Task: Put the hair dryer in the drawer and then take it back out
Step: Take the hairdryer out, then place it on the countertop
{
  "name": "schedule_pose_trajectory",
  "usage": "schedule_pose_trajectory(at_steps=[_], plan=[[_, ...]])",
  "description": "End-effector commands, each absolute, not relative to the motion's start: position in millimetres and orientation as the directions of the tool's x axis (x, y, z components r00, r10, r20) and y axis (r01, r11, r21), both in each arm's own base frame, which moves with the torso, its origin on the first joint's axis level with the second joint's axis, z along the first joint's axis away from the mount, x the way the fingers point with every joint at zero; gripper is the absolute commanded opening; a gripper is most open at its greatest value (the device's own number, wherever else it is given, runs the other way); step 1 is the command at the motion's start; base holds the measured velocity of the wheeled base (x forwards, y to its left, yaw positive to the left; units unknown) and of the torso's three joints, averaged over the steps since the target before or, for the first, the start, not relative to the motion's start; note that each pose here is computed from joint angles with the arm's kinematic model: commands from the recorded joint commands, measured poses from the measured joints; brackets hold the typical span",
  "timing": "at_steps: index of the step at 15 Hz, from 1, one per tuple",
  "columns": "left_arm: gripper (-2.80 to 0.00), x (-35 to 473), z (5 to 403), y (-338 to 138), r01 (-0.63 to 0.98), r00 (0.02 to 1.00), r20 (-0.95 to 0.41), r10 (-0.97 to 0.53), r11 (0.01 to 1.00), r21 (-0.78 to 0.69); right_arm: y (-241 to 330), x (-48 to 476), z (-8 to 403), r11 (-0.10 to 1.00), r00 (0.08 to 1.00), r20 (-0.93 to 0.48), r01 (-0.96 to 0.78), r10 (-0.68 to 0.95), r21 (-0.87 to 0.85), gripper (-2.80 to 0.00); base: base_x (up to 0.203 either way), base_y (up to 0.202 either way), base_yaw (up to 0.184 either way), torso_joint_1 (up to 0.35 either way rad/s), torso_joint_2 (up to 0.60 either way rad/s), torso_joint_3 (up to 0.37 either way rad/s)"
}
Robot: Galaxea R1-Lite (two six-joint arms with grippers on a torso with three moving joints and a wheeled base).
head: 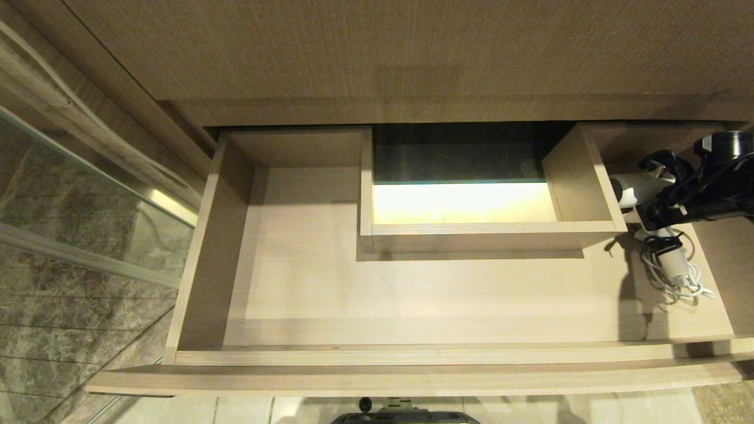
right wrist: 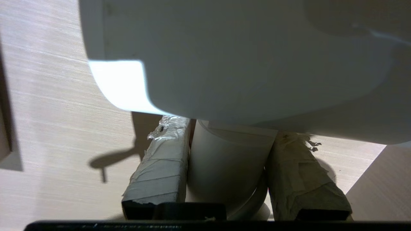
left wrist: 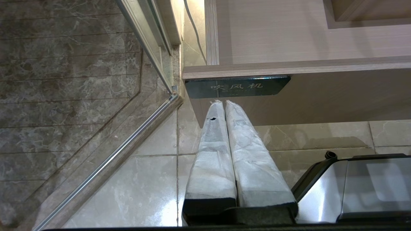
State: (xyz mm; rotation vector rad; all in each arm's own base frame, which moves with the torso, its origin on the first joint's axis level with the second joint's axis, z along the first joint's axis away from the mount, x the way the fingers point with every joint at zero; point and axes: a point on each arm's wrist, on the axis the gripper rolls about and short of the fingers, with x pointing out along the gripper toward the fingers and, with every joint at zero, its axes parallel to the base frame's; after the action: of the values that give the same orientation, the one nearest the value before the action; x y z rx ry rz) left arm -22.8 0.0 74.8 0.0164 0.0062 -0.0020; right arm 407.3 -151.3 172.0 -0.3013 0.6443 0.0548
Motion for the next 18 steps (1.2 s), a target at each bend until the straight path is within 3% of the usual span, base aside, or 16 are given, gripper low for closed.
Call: schedule_pose_trajectory(at_steps=[1,6,12,15,18], plan=[[-2.80,-22.7,74.4,0.1,0.003,1.000,-0.008,-0.003,1.000,0.017,-145.4,391.1,197.6,0.950,0.824,-0.563,-0.133,-0.052,-0.283,-2.80,0.000,0.000,0.000,0.000,0.00,0.000],[-2.80,-22.7,74.4,0.0,0.002,1.000,-0.008,-0.002,1.000,0.017,-127.6,338.7,239.6,0.950,0.825,-0.562,-0.127,-0.059,-0.285,-2.80,0.000,0.000,0.000,0.000,0.00,0.000],[-2.80,-22.8,74.8,0.0,0.002,1.000,-0.006,-0.002,1.000,0.017,-94.2,233.0,289.6,0.918,0.795,-0.602,-0.174,-0.083,-0.356,-2.80,0.000,0.000,0.000,0.000,0.00,0.000],[-2.80,-22.7,74.4,0.0,0.002,1.000,-0.008,-0.002,1.000,0.017,-66.3,166.4,323.8,0.898,0.855,-0.508,-0.136,-0.108,-0.419,-2.80,0.000,0.000,0.000,0.000,0.00,0.000],[-2.80,-22.7,74.4,0.0,0.002,1.000,-0.008,-0.002,1.000,0.017,-32.2,87.5,353.9,0.858,0.937,-0.319,-0.044,-0.142,-0.511,-2.80,0.000,0.000,0.000,0.000,0.00,0.000]])
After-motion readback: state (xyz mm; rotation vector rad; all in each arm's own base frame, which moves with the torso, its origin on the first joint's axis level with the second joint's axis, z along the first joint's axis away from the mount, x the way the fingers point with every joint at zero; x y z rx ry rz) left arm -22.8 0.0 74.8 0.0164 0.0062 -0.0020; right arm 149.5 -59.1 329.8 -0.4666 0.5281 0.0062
